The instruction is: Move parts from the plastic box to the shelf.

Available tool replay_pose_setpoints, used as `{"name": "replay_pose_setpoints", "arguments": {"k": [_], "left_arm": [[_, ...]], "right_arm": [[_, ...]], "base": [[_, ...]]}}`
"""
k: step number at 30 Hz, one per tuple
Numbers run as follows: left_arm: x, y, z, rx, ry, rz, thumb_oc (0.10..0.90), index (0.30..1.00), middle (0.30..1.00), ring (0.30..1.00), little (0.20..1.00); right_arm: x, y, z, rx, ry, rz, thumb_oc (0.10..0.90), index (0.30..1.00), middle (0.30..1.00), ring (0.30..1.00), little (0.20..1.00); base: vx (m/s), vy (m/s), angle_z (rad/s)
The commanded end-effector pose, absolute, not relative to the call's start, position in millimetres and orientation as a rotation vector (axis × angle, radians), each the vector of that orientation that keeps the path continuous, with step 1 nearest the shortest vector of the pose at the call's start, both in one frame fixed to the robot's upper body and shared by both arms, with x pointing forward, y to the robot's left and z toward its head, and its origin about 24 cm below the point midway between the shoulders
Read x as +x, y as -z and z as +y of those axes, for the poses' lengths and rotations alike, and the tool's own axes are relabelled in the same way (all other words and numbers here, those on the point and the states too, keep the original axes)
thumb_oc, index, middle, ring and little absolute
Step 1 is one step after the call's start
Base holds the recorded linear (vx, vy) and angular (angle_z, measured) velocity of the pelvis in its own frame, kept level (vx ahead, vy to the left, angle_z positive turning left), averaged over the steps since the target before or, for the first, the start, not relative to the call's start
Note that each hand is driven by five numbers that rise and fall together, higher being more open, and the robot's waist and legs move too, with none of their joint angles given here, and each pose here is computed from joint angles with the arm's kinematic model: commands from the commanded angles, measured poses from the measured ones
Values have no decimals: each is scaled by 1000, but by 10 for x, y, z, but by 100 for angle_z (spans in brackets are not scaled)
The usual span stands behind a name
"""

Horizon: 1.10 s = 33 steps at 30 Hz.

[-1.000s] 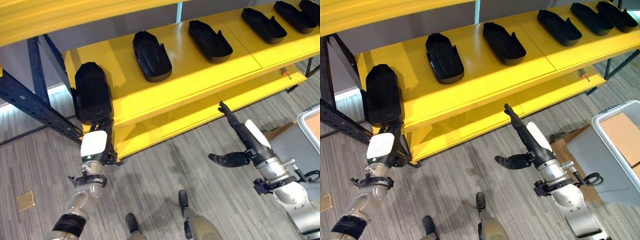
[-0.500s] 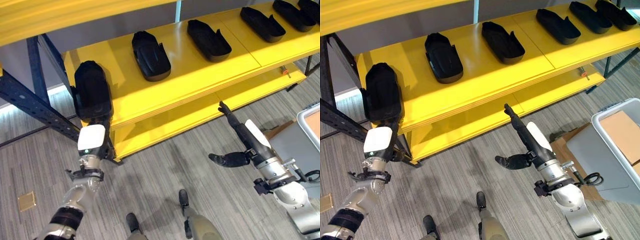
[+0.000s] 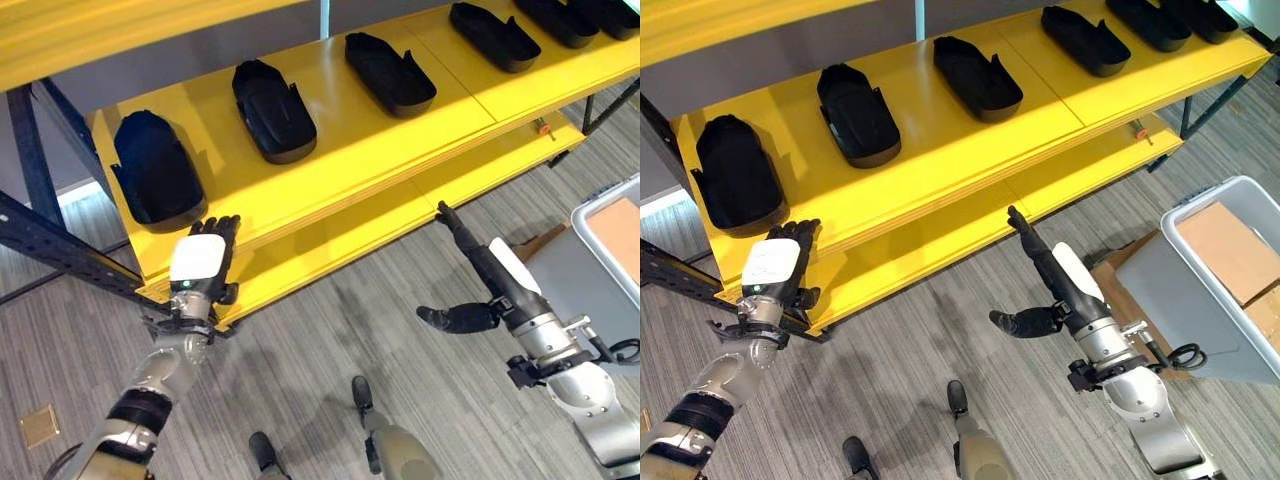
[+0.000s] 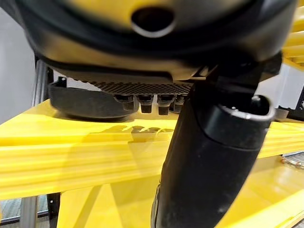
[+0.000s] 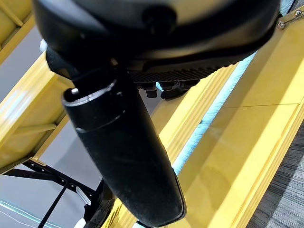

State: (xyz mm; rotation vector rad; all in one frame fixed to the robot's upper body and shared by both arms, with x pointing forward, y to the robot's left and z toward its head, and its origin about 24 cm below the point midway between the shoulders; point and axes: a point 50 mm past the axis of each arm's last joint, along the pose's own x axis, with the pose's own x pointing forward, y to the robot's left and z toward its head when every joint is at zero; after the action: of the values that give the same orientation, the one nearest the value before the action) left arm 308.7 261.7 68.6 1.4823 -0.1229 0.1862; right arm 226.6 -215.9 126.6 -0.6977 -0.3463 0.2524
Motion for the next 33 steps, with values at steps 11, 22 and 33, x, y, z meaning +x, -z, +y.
{"name": "replay_pose_setpoints", "arguments": {"k": [11, 22, 33], "left_arm": [[3331, -1188, 2732, 1494, -329, -241, 900, 1000, 1000, 1000, 1000], [3260, -1117, 2810, 1491, -336, -204, 900, 1000, 1000, 1000, 1000], [3197, -1109, 2889, 1471, -360, -184, 900, 1000, 1000, 1000, 1000]], "right_arm": [[2222, -1703, -2006, -664, -258, -621, 900, 1000, 1000, 1000, 1000], [2220, -1704, -2020, -667, -251, -620, 900, 1000, 1000, 1000, 1000], [2230, -1699, -2010, -671, -259, -614, 900, 1000, 1000, 1000, 1000]], "base": [[0, 0, 0], [0, 0, 0], [0, 0, 0]]}}
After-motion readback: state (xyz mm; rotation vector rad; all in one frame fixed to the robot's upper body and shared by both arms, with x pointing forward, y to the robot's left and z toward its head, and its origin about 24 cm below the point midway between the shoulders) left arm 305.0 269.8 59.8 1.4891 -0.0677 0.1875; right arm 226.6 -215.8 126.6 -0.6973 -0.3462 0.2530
